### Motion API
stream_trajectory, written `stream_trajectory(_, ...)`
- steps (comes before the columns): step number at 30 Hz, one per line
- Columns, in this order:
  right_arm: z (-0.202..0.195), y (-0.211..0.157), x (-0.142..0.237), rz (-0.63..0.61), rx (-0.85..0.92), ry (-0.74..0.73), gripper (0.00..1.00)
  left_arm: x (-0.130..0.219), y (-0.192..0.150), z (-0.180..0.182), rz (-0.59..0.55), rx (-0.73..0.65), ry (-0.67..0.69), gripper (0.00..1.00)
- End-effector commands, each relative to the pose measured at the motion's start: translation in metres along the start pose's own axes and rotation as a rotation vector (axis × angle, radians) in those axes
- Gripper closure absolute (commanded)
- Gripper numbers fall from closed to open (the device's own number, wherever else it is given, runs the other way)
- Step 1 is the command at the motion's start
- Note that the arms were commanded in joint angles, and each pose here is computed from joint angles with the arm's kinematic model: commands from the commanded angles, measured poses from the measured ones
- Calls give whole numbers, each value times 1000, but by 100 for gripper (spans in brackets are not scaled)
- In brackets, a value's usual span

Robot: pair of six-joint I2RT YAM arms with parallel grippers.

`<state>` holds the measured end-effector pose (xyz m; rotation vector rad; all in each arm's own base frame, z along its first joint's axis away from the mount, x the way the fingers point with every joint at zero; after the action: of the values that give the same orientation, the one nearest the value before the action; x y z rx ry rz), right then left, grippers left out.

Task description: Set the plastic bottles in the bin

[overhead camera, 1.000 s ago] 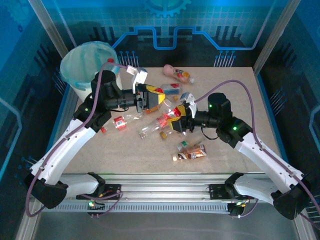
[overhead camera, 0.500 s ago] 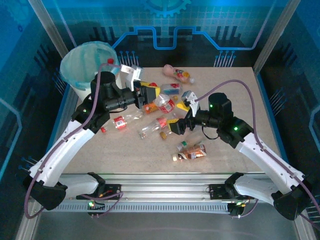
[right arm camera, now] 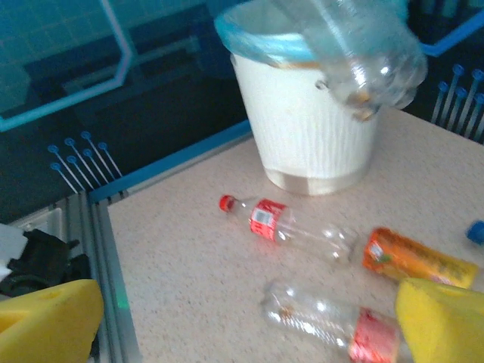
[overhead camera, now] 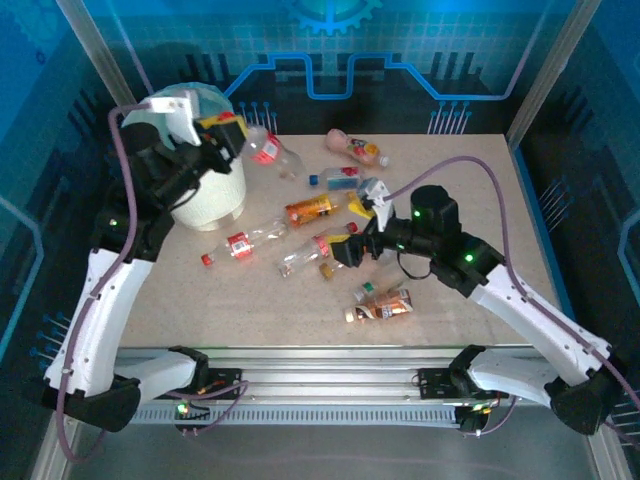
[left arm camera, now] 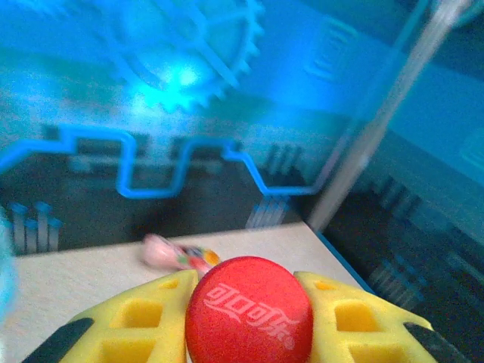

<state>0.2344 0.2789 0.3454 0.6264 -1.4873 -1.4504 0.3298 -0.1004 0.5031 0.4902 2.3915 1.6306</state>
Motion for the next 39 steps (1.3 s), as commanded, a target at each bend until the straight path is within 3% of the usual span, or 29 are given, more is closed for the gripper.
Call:
stream_trajectory(1,17,48,-20,-94,54,2,0,13,41,31,-113,-53,159,100)
stream_trajectory(7,28,81,-81,-37,23,-11,3,17,72,101,-178,-113,428,100)
stream_trajectory(12,64,91,-123,47,25,108,4,10,60,179,-101,-79,614,100)
stream_trajectory(19,98,69,-149,126,82,181,3,-13,5,274,87,-30,741,100)
stream_trajectory(28,93,41,-159,210,67,149,4,-44,-68,314,272,-16,712,100)
stream_trajectory(30,92,36,-161,223,62,147,3,-47,-77,317,289,-12,700,87)
stream_trajectory(32,92,32,-163,238,56,146,3,-49,-85,318,300,1,690,55)
stream_trajectory(34,92,29,-164,249,51,145,3,-51,-86,317,300,11,680,39)
stream_trajectory(39,92,30,-166,252,38,145,4,-48,-75,311,267,16,675,34)
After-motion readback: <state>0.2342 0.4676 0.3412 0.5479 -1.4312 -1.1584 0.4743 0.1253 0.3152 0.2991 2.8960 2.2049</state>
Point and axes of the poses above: each hand's point on the last joint's axis, 136 mm out from that joint toward the fingers, its own x axis back along the fingers, its own z axis along the line the jaws close on, y = z × x, the point moved 1 cm from there along x, back along the fingers, and after that the axes turned 2 degrees about x, right-handed, at the moved point
